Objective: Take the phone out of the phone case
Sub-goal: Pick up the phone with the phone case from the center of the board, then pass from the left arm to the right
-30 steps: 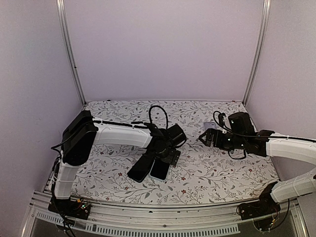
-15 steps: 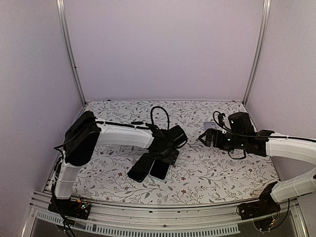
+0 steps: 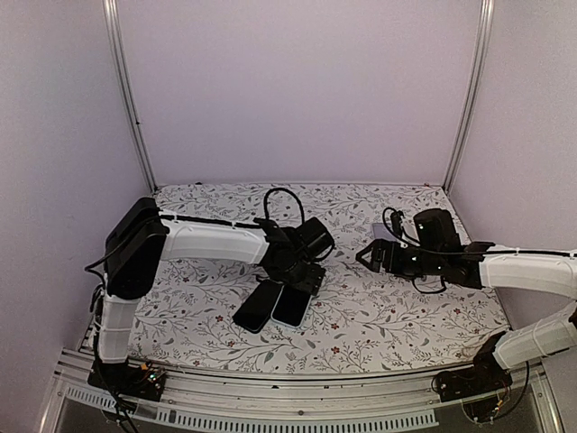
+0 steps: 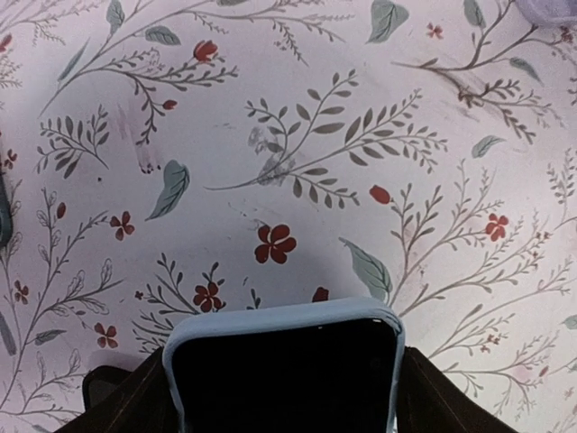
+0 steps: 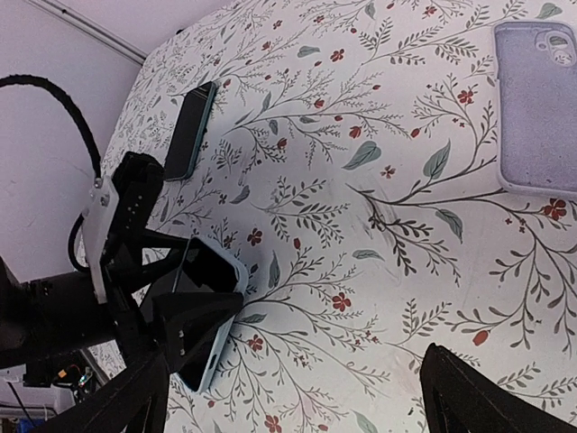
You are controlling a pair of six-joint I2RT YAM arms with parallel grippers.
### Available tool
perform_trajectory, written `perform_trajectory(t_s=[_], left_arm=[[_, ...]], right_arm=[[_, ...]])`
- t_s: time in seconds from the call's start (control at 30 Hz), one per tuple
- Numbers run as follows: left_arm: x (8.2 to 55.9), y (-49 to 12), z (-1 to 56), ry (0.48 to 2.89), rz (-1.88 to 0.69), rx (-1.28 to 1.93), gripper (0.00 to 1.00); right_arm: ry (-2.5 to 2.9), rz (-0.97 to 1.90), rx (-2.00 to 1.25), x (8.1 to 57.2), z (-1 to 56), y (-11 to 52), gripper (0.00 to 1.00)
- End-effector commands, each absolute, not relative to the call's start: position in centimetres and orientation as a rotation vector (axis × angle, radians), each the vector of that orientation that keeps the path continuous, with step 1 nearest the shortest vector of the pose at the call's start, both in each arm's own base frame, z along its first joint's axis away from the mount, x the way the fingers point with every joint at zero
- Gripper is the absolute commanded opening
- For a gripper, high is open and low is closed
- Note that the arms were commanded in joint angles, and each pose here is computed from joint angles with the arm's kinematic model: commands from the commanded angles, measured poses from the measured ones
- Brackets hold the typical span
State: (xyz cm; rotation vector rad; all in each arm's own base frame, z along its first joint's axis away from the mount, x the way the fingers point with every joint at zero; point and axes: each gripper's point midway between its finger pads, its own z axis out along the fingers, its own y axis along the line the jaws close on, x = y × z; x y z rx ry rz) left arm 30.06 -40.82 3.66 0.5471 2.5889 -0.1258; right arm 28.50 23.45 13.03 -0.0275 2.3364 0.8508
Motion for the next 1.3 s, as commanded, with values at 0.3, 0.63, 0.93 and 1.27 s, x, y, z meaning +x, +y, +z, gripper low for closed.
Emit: perform_trajectory(t_s=[0.3, 0.63, 0.93, 1.27], left_arm=[[33.6, -42.8, 14.0, 2.439, -0.610, 0.334, 0.43], [33.8, -44.1, 16.7, 2.385, -0.771, 0.285, 0.43], [33.8, -43.8, 18.1, 2.344, -0.814, 0.240, 0.43], [33.9, -42.7, 19.7, 2.287, -0.898, 0.173, 0.43]], right_arm=[[2.217, 1.117, -0.226, 25.8, 14.6, 28.8, 0.98], [2.234, 1.195, -0.318, 25.3, 13.5, 34.1, 0.92], [2.269, 1.263, -0.287, 26.1, 12.6, 36.6, 0.77], [2.265, 1.326, -0.274, 26.0, 13.0, 37.5, 0.40]])
